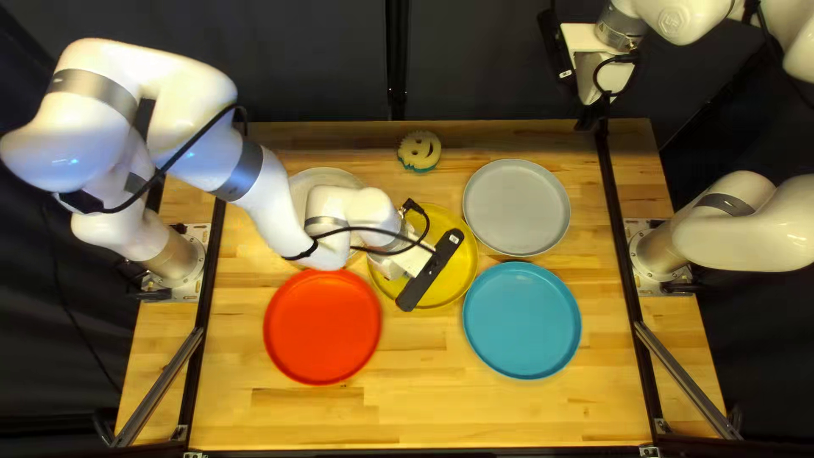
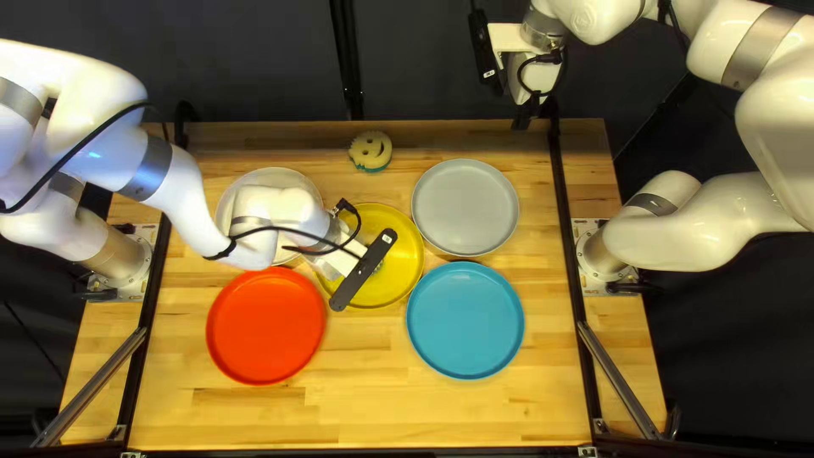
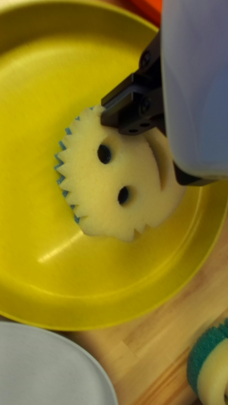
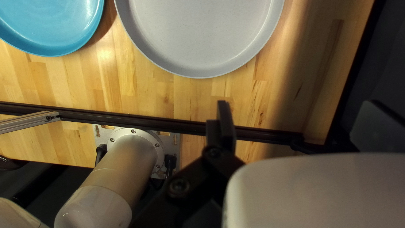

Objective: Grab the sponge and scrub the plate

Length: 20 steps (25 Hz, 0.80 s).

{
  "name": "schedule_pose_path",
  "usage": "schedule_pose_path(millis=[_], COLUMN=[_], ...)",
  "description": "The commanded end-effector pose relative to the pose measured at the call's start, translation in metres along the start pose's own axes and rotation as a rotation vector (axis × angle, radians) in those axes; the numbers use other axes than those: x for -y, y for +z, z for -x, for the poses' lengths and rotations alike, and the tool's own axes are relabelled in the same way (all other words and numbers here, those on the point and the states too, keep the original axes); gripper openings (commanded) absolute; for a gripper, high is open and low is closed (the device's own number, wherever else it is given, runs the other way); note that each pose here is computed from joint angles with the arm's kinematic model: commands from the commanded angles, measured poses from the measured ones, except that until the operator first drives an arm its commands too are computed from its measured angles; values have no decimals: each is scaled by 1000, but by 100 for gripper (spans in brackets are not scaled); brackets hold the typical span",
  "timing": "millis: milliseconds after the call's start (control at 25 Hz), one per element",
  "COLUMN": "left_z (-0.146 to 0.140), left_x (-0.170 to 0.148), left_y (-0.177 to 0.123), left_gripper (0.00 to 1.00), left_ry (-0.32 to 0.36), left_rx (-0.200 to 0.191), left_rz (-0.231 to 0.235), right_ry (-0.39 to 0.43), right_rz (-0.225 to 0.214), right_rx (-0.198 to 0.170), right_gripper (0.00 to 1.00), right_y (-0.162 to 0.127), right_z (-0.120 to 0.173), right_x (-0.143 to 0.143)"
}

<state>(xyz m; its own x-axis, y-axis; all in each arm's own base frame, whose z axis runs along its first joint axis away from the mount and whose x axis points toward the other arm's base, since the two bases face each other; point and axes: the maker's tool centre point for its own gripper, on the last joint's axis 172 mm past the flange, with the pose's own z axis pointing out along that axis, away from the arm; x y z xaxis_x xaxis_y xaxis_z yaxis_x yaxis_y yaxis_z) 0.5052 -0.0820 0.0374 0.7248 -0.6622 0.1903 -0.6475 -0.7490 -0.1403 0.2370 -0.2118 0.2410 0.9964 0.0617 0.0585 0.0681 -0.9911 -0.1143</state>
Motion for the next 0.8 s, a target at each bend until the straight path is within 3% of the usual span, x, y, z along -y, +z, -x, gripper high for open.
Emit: schedule_pose_path(millis=[40,480,800], left_z=[-8,5,-1], left_x=[-3,56,79], left_y=[0,3,3], left_gripper=[0,0,0], left_ry=[13,-1,6], left_rx=[-4,0,10], left_rz=[-6,-4,0], right_ry=[0,0,0], right_rz=[0,0,0], right_rx=[0,0,0], right_gripper=[100,100,100], right_y=[0,0,0], right_z=[0,0,0], right_x=[0,0,0])
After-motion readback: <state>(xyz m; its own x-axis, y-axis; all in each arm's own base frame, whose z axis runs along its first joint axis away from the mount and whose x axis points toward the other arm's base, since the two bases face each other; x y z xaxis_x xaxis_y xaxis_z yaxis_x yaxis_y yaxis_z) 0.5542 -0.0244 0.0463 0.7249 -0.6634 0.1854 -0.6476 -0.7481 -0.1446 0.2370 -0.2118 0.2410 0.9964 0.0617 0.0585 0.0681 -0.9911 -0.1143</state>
